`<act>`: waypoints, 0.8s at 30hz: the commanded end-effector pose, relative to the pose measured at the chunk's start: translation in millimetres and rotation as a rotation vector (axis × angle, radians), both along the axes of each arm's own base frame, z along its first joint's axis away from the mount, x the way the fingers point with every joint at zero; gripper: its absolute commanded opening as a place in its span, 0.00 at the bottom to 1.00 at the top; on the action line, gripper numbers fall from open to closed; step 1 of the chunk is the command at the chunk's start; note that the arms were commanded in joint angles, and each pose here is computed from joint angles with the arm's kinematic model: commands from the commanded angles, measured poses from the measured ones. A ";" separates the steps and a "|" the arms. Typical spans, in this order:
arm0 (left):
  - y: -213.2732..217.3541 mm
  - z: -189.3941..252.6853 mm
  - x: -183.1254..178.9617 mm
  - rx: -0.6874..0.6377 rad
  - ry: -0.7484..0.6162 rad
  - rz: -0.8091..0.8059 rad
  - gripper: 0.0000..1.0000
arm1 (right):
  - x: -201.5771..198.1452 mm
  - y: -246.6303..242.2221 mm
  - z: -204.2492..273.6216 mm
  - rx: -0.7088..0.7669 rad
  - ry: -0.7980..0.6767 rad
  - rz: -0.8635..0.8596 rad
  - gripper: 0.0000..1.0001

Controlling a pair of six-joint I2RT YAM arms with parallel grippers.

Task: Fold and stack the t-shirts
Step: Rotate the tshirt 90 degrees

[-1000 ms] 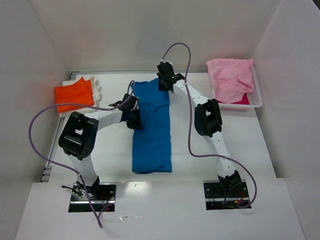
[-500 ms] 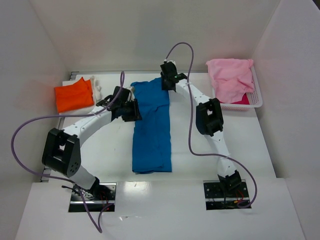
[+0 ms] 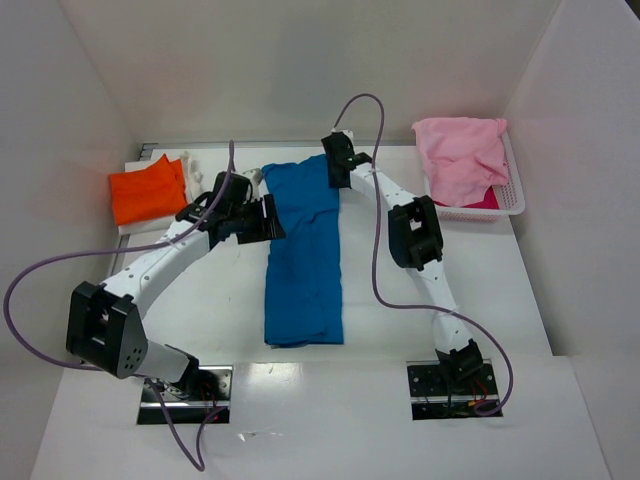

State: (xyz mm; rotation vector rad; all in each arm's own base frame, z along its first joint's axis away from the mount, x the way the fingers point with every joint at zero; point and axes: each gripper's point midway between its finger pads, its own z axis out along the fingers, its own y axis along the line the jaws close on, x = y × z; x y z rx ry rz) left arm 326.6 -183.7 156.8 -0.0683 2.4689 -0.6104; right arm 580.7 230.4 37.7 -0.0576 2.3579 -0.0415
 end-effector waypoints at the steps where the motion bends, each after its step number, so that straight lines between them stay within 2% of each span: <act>1: 0.5 -2.2 -9.1 -0.008 0.015 -0.010 0.68 | 4.0 -25.1 4.7 -0.074 -0.019 -0.066 0.43; 4: 1.4 0.0 -13.0 -0.010 0.014 -0.012 0.70 | 10.5 -40.6 30.9 -0.061 -0.053 -0.115 0.43; 6: 0.0 2.3 -14.2 -0.019 0.012 -0.019 0.73 | 14.9 -36.8 67.9 -0.023 -0.111 -0.111 0.46; 9: -2.5 -0.2 -19.2 -0.033 0.027 -0.036 0.77 | 18.7 -17.9 111.0 0.078 -0.167 -0.045 0.55; 11: -5.4 -2.5 -26.1 -0.052 0.038 -0.062 0.80 | 16.6 8.8 139.1 0.196 -0.184 0.061 0.58; 14: -17.6 3.0 -39.4 -0.112 0.030 -0.166 0.80 | 11.8 37.4 157.5 0.323 -0.178 0.165 0.63; 18: -28.3 5.3 -57.1 -0.140 0.052 -0.266 0.81 | 5.4 71.6 152.4 0.367 -0.158 0.241 0.68; 24: -42.3 -16.0 -68.8 -0.075 0.111 -0.244 0.83 | -1.6 100.3 119.6 0.347 -0.113 0.270 0.89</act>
